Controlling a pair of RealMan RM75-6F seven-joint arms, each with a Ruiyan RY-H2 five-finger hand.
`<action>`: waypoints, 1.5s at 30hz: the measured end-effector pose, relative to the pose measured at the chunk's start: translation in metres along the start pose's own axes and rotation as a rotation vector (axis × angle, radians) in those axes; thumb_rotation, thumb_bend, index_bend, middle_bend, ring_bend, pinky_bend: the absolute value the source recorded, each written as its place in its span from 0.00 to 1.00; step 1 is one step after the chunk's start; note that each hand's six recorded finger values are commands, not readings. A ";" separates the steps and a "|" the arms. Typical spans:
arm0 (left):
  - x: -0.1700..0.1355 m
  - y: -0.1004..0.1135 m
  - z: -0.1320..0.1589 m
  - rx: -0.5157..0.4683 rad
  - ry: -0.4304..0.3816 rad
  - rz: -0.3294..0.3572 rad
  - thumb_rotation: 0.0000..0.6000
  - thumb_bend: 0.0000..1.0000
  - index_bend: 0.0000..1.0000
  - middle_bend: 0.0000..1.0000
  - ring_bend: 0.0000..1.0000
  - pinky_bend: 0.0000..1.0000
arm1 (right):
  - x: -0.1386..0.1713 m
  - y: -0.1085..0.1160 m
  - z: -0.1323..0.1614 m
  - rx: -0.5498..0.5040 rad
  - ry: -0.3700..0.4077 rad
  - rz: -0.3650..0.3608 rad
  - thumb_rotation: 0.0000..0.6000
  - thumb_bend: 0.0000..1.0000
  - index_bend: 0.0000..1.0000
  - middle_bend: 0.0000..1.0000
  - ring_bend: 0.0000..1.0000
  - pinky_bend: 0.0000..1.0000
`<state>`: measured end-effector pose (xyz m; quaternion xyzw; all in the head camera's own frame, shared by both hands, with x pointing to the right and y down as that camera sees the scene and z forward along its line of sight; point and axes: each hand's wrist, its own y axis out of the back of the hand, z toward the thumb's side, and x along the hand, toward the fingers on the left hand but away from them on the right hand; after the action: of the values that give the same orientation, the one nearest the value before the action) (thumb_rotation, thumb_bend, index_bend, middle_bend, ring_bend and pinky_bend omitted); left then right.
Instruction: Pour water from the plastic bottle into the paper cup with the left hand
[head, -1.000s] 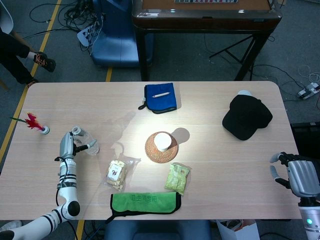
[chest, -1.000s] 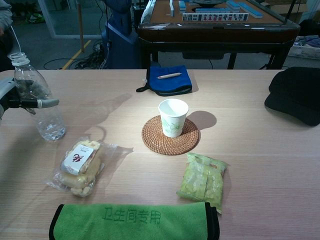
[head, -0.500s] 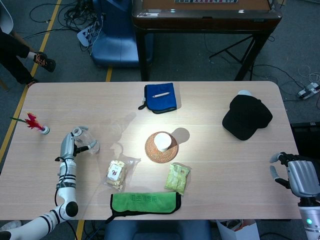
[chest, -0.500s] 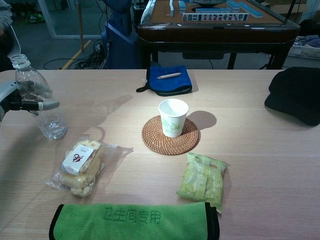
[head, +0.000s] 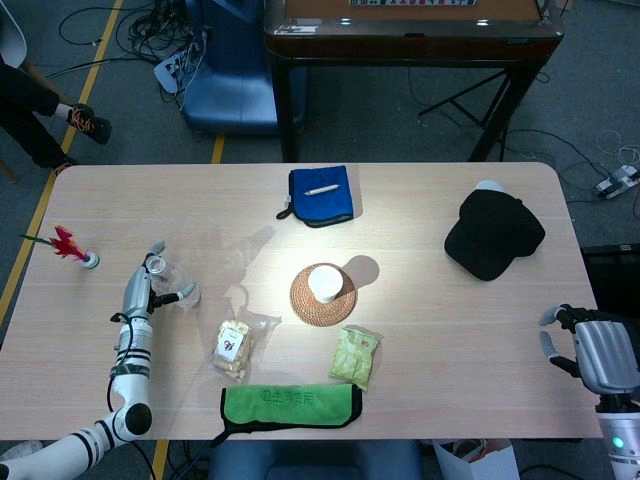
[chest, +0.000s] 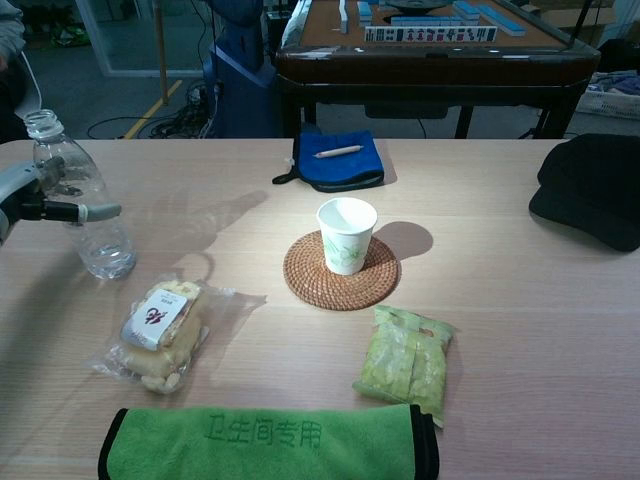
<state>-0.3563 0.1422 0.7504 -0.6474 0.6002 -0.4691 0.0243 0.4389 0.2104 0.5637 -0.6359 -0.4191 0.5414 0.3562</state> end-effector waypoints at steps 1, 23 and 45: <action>0.000 0.000 0.001 -0.002 0.000 -0.003 1.00 0.00 0.00 0.07 0.11 0.32 | 0.000 0.000 0.000 0.000 0.000 0.001 1.00 0.44 0.52 0.48 0.50 0.50; -0.014 0.003 0.006 -0.017 -0.005 -0.031 1.00 0.00 0.00 0.00 0.04 0.27 | 0.000 0.000 0.001 0.000 0.004 0.002 1.00 0.44 0.52 0.48 0.50 0.50; -0.044 0.034 -0.001 0.037 -0.021 -0.070 1.00 0.00 0.00 0.00 0.00 0.23 | 0.001 -0.002 0.003 0.004 0.012 0.006 1.00 0.44 0.52 0.48 0.50 0.50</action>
<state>-0.3758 0.1683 0.7054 -0.6725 0.5679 -0.4738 0.0263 0.4354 0.2125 0.5644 -0.6398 -0.4138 0.5395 0.3583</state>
